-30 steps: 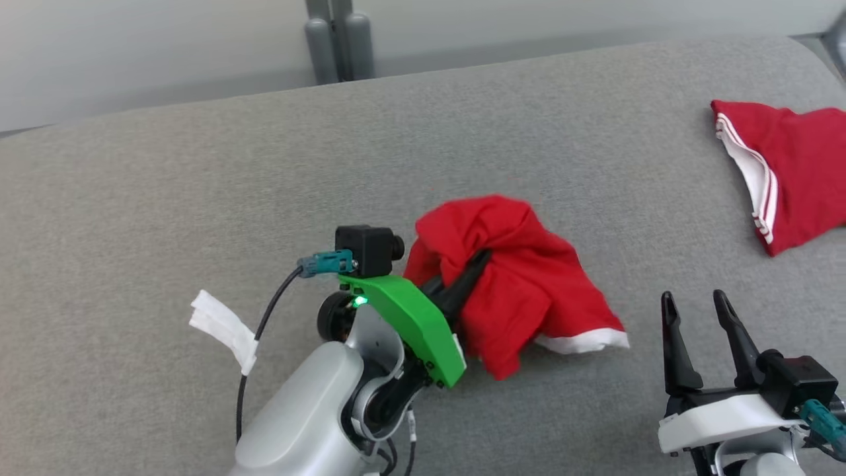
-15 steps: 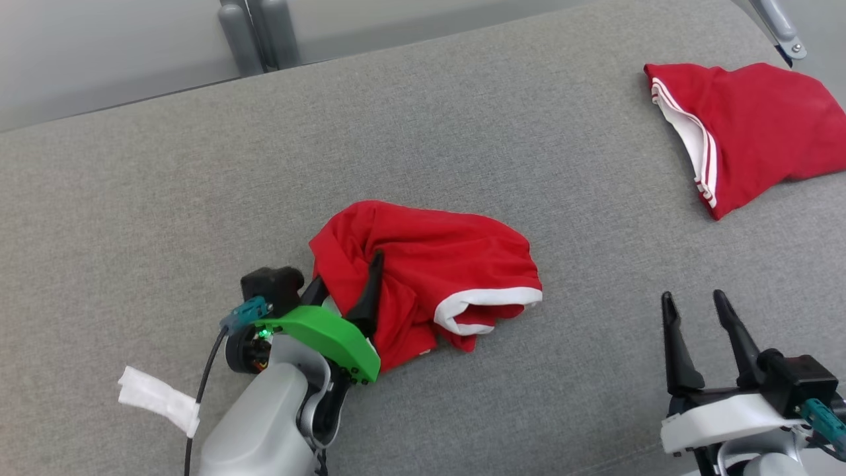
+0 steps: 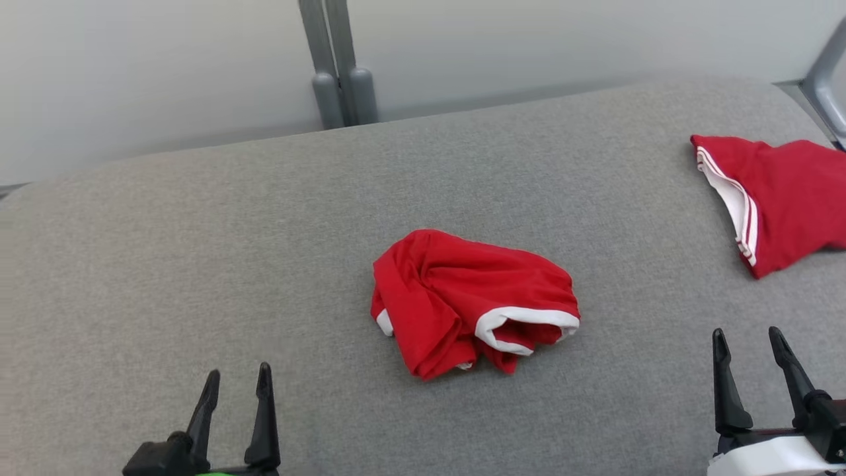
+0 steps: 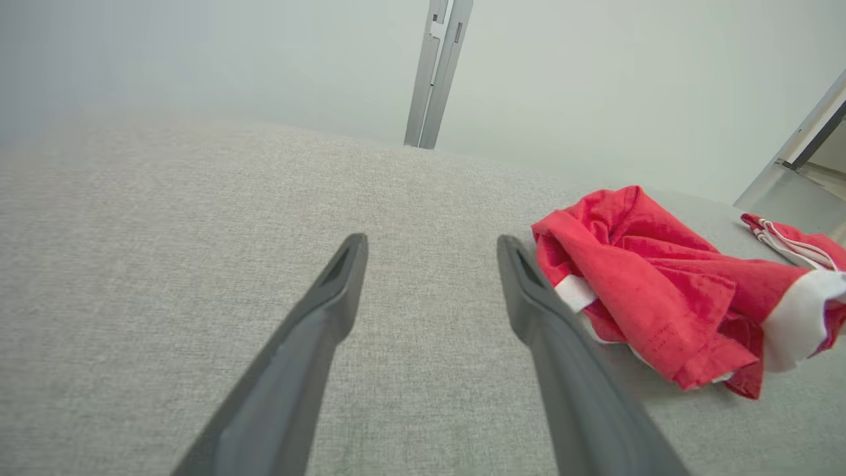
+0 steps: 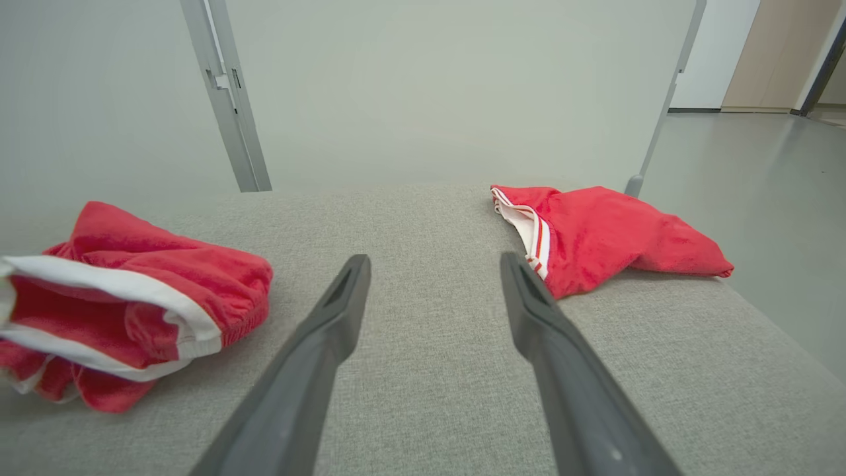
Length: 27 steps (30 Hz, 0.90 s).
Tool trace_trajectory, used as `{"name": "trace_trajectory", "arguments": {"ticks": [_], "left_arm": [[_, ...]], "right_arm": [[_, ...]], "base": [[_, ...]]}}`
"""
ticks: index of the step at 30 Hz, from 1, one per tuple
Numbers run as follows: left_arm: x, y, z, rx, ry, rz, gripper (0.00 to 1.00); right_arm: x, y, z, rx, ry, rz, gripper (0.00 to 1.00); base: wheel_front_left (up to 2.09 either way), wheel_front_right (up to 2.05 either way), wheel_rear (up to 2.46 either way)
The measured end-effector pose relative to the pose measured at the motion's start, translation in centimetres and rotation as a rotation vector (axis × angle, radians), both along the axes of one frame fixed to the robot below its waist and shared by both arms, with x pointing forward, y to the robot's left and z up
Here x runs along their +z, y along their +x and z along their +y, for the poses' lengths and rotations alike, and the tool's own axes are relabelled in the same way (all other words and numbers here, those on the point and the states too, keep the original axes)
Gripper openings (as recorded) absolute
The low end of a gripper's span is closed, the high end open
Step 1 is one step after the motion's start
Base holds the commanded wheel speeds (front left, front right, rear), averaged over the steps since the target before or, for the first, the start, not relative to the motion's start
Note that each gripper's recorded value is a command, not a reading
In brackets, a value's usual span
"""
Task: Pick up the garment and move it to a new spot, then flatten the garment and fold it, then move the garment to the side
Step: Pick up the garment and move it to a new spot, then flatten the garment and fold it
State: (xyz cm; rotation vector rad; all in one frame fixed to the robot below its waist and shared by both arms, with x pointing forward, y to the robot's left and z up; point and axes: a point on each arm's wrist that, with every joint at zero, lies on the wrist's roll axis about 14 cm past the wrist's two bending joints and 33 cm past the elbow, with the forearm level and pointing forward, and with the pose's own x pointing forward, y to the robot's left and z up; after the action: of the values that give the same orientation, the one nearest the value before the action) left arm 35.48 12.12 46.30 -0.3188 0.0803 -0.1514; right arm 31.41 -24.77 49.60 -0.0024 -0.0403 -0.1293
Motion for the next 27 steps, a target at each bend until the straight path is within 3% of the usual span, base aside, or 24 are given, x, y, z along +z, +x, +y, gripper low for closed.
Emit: {"name": "trace_trajectory", "arguments": {"ticks": [10, 27], "left_arm": [[0.7, -5.3, 6.4, 0.146, 0.097, -0.04, 1.0], [1.0, -5.9, 6.3, 0.149, 0.082, -0.052, 1.0]], "right_arm": [[-0.1, 0.0, 4.1, 0.133, 0.004, -0.004, 1.0], [-0.2, 0.1, 5.2, 0.164, 0.015, -0.006, 1.0]], "base": [[0.0, 0.0, 0.0], [0.0, 0.0, 0.0]]}}
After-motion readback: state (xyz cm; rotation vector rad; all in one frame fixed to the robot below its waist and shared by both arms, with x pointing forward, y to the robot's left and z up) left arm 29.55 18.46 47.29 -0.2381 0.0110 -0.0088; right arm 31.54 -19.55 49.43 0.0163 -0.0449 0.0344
